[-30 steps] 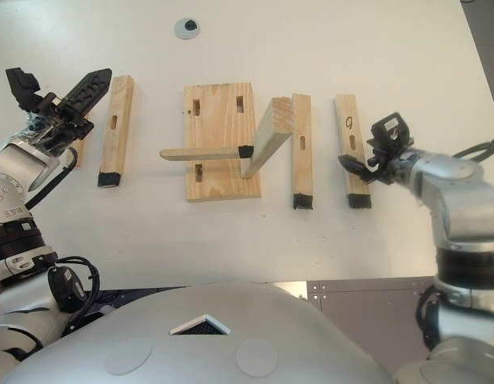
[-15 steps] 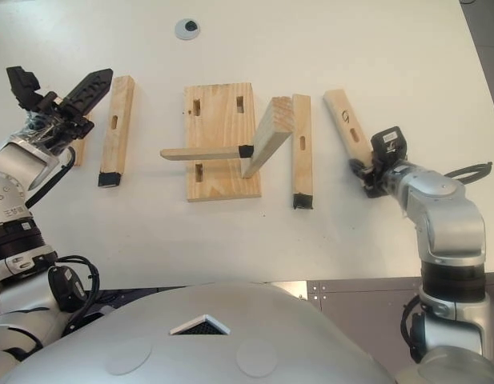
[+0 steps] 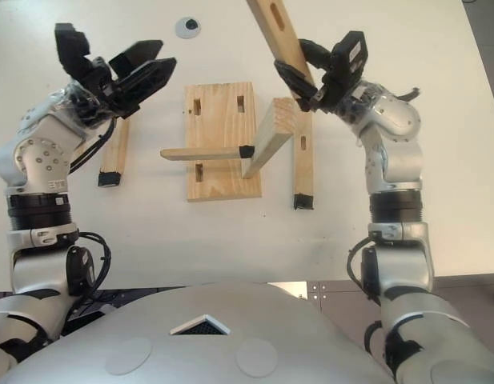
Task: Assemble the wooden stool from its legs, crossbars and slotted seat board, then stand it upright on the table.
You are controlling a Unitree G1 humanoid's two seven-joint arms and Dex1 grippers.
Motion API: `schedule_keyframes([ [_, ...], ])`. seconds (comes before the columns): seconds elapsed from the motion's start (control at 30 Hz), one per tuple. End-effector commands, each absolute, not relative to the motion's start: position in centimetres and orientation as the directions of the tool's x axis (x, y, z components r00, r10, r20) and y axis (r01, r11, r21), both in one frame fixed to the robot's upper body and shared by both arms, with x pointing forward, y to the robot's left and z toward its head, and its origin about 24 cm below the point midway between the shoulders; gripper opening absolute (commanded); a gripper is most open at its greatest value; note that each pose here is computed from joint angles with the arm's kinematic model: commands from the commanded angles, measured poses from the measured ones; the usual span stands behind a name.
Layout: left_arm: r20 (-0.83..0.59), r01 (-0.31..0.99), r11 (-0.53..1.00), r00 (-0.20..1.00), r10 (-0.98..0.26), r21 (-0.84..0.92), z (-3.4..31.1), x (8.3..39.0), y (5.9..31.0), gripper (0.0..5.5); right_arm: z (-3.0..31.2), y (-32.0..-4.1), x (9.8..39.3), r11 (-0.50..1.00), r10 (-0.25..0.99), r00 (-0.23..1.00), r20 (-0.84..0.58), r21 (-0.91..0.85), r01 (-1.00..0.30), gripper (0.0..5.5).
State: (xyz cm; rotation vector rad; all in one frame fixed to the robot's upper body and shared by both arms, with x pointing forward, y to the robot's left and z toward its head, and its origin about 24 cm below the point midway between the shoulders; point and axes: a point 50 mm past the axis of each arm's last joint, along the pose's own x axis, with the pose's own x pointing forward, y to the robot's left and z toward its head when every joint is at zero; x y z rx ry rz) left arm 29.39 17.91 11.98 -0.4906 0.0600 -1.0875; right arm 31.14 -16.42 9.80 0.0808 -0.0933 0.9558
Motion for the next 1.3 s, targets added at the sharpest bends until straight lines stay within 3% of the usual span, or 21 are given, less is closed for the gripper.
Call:
schedule_keyframes([
  [0.03,0.267,0.877,0.245,0.374,-0.888,-0.413,13.0,30.5,16.5,4.02,11.3,-14.5,32.4,0.403,0.876,0.423,0.233,0.130,-0.906,2.06],
  [0.27,0.277,0.898,0.156,0.286,-0.917,-0.413,13.3,32.0,14.1,4.02,11.7,-12.0,32.0,0.152,0.962,0.182,0.205,0.155,-0.976,2.06],
  [0.4,0.303,0.909,0.110,0.245,-0.921,-0.402,13.9,32.3,13.2,4.02,11.6,-11.0,31.5,0.080,0.975,0.110,0.194,0.154,-0.985,2.06],
  [0.57,0.337,0.912,0.063,0.213,-0.917,-0.404,14.2,32.3,12.8,3.68,11.6,-11.0,31.5,0.075,0.972,0.110,0.205,0.174,-0.982,2.06],
  [0.93,0.357,0.916,0.049,0.203,-0.912,-0.397,14.8,32.5,13.2,2.13,12.1,-11.2,31.6,0.050,0.962,0.121,0.245,0.277,-0.959,2.06],
  [1.2,0.334,0.915,0.103,0.245,-0.910,-0.390,14.6,32.9,13.7,2.02,12.0,-11.2,32.1,0.102,0.961,0.172,0.214,0.303,-0.948,2.06],
  [1.3,0.336,0.918,0.147,0.278,-0.900,-0.368,14.6,33.5,13.9,2.02,11.4,-11.4,32.3,0.121,0.969,0.185,0.166,0.339,-0.933,2.68],
])
